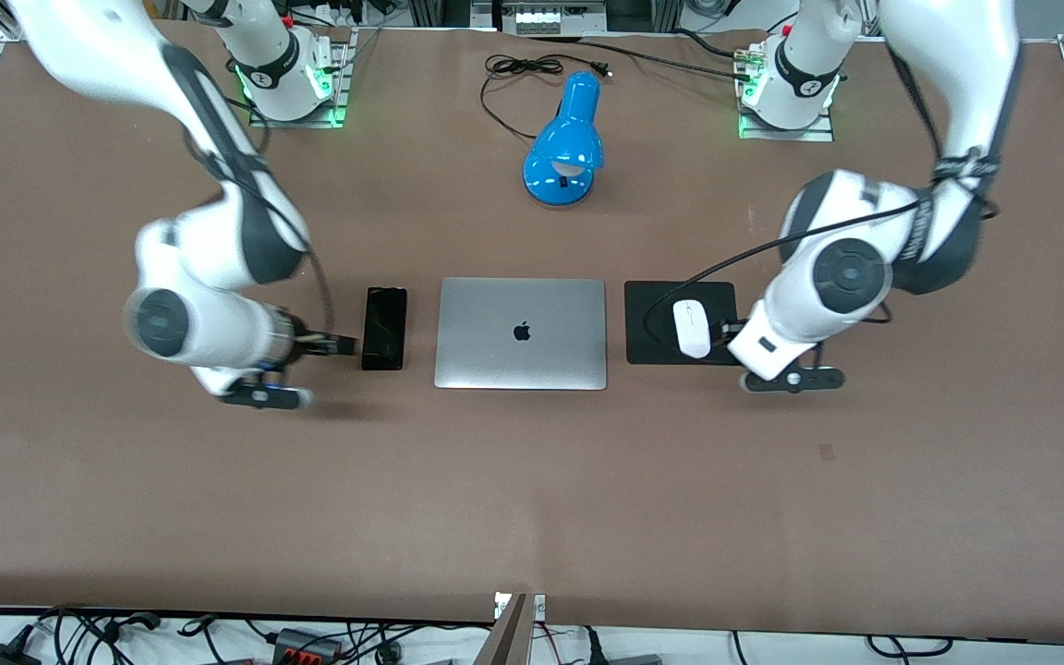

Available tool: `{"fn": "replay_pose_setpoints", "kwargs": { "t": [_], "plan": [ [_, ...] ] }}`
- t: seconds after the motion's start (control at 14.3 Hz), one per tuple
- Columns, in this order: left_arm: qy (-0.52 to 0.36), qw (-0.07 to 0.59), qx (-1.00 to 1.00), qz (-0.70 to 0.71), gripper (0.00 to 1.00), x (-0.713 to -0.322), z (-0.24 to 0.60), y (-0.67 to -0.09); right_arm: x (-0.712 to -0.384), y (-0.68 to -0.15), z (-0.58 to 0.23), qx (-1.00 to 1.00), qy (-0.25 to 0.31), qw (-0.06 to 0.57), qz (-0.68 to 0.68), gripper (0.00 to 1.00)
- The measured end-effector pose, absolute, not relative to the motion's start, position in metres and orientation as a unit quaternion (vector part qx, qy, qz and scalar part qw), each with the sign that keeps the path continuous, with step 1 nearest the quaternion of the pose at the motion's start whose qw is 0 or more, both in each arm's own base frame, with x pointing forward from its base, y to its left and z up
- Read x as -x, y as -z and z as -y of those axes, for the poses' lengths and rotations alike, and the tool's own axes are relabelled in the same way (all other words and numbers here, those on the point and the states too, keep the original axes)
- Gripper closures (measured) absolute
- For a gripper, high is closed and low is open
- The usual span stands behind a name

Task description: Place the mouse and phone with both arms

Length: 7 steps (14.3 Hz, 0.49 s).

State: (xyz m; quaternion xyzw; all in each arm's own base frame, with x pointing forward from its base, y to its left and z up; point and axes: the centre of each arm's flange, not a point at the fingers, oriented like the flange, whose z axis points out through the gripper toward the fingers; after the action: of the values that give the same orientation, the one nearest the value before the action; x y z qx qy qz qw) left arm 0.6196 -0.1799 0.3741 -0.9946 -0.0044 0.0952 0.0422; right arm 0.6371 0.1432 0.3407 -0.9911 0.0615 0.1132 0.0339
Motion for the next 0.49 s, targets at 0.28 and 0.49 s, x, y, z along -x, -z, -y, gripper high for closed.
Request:
{"fn": "replay_pose_setpoints", "kwargs": {
  "t": [0.28,0.49],
  "plan": [
    [-0.124,0.035,0.99,-0.054,0.0,-0.631,0.122,-0.436,-0.618,-0.44,-0.076,0.99,-0.108,0.018,-0.091,0.0],
    [-0.104,0.022,0.989,-0.104,0.0,-0.626,0.067,-0.498,-0.599,-0.513,-0.049,0.992,-0.062,0.018,-0.109,0.0]
  ]
}}
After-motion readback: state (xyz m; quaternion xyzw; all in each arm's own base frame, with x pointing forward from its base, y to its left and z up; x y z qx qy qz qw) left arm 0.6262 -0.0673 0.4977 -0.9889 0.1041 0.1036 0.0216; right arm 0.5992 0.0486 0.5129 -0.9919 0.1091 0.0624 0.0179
